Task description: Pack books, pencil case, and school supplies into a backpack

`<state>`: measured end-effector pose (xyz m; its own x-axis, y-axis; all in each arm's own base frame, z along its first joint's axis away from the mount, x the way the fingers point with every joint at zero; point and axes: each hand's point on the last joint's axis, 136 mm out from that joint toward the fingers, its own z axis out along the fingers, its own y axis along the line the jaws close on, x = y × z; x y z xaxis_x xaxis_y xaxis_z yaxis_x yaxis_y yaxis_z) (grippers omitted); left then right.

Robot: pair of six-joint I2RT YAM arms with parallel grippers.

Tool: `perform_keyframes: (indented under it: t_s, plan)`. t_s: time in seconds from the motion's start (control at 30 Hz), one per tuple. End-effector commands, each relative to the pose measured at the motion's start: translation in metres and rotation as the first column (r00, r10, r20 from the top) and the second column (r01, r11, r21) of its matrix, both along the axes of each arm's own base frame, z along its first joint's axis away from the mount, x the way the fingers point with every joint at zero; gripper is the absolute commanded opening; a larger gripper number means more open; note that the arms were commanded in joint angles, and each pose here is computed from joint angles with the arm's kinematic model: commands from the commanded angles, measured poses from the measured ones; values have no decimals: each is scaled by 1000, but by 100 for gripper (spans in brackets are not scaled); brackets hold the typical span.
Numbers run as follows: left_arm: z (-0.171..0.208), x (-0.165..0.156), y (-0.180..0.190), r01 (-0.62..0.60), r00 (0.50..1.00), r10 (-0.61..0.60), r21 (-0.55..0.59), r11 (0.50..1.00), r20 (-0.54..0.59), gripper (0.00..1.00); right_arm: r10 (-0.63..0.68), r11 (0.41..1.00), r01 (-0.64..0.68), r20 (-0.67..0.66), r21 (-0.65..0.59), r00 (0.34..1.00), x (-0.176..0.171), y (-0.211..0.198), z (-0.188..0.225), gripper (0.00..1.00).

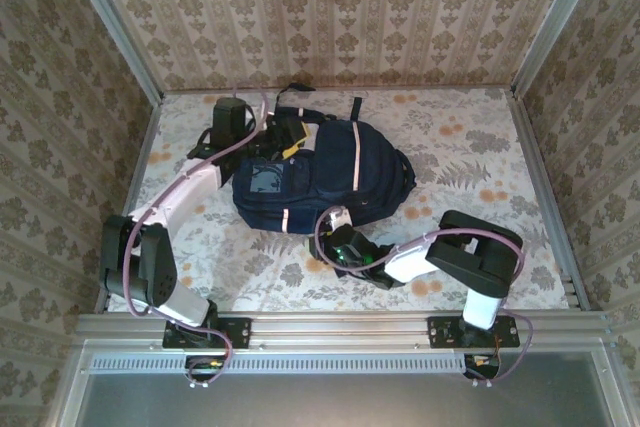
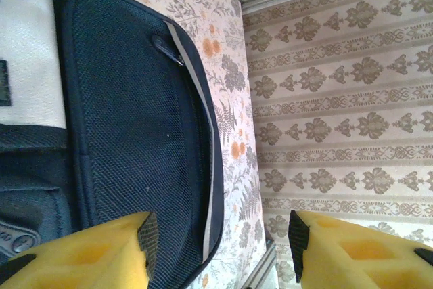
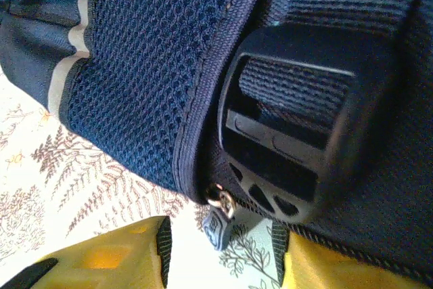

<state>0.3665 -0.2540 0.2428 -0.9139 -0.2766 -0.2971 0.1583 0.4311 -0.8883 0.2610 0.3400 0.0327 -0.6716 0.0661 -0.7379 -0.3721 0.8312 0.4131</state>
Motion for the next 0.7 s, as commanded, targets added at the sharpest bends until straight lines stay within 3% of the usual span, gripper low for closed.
perform_keyframes:
  t_s: [0.0,0.2,0.43,0.67]
  plan:
    - [25,-3,4,1,998,2,-49,999,62,56,-40,998,39,-11,-39,999,9,0,-9,46]
    - [24,-4,6,1,998,2,-51,999,62,56,-41,996,40,-13,-77,999,19,5,-15,42]
    - [19,-14,16,-20,998,21,-26,999,64,56,-47,994,47,1,-98,999,17,-6,-13,14]
    - [-9,-40,33,-101,995,101,57,993,-3,59,-23,988,28,38,-154,999,14,-21,0,7]
